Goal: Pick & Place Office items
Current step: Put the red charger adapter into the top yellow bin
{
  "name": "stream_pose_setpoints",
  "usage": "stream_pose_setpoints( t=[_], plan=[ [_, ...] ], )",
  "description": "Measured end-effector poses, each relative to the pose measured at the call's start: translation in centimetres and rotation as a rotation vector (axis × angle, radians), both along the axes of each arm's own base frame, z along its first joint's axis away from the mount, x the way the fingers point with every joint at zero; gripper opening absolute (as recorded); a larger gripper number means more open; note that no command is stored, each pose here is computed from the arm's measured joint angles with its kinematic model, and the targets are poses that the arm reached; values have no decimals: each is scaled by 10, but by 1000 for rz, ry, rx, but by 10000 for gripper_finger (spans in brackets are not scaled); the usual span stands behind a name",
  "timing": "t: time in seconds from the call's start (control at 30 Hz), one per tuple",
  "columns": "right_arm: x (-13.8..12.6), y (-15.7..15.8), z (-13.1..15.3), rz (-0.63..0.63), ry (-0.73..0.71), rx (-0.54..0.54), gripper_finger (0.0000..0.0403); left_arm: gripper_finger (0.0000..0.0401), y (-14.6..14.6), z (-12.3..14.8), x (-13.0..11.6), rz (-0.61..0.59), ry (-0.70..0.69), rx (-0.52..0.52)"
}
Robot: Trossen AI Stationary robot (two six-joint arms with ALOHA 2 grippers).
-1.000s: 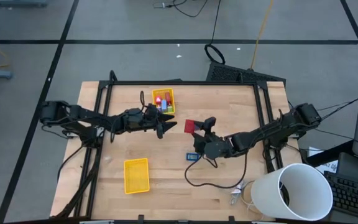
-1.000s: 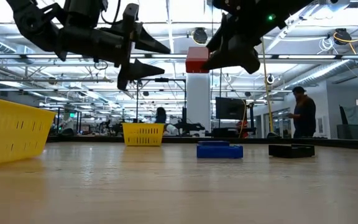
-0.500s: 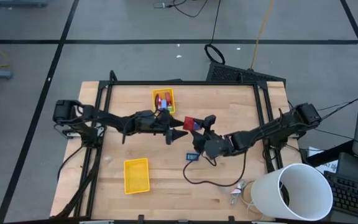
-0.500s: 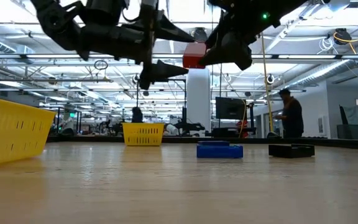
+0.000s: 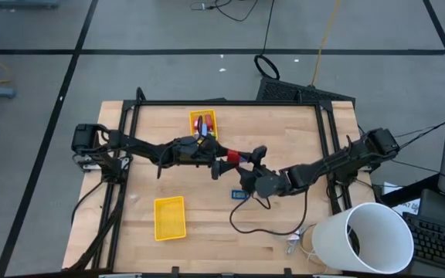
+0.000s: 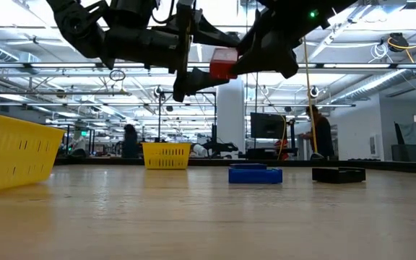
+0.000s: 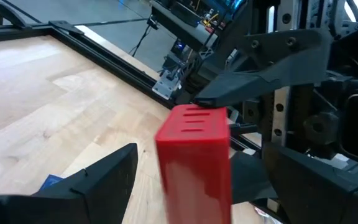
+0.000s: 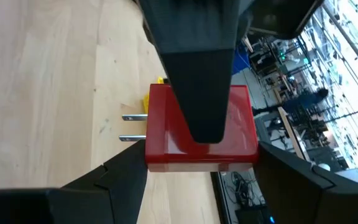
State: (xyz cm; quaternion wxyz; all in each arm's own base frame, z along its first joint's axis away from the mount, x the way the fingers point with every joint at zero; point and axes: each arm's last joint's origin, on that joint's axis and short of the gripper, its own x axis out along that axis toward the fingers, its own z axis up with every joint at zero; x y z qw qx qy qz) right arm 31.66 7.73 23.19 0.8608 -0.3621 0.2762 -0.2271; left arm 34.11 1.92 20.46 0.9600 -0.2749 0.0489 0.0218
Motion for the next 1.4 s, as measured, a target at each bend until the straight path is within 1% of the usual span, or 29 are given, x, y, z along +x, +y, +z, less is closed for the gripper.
stream_pose_setpoints(
  t=[0.27, 0.67, 0.77, 0.83, 0.93, 1.1, 1.23, 1.4],
  plan=[
    [0, 0, 0, -1, 1, -1, 252, 347, 0, 0, 0, 1, 0, -16],
    [0, 0, 0, -5, -6, 8, 252, 346, 0, 0, 0, 0, 1, -3],
    [0, 0, 0, -5, -6, 8, 252, 338, 0, 0, 0, 0, 2, -2],
    [0, 0, 0, -4, -6, 8, 252, 320, 0, 0, 0, 0, 2, -2],
    [0, 0, 0, -5, -6, 8, 252, 279, 0, 0, 0, 0, 2, -2],
    [0, 0, 0, -6, -9, 12, 252, 189, 4, 0, 0, -1, 1, -3],
    [0, -1, 0, -34, -42, 48, 260, 120, 11, 2, -1, 0, -11, -20],
    [0, 0, 0, -58, -102, 124, 289, 117, 19, 2, -2, 7, -4, 18]
  ],
)
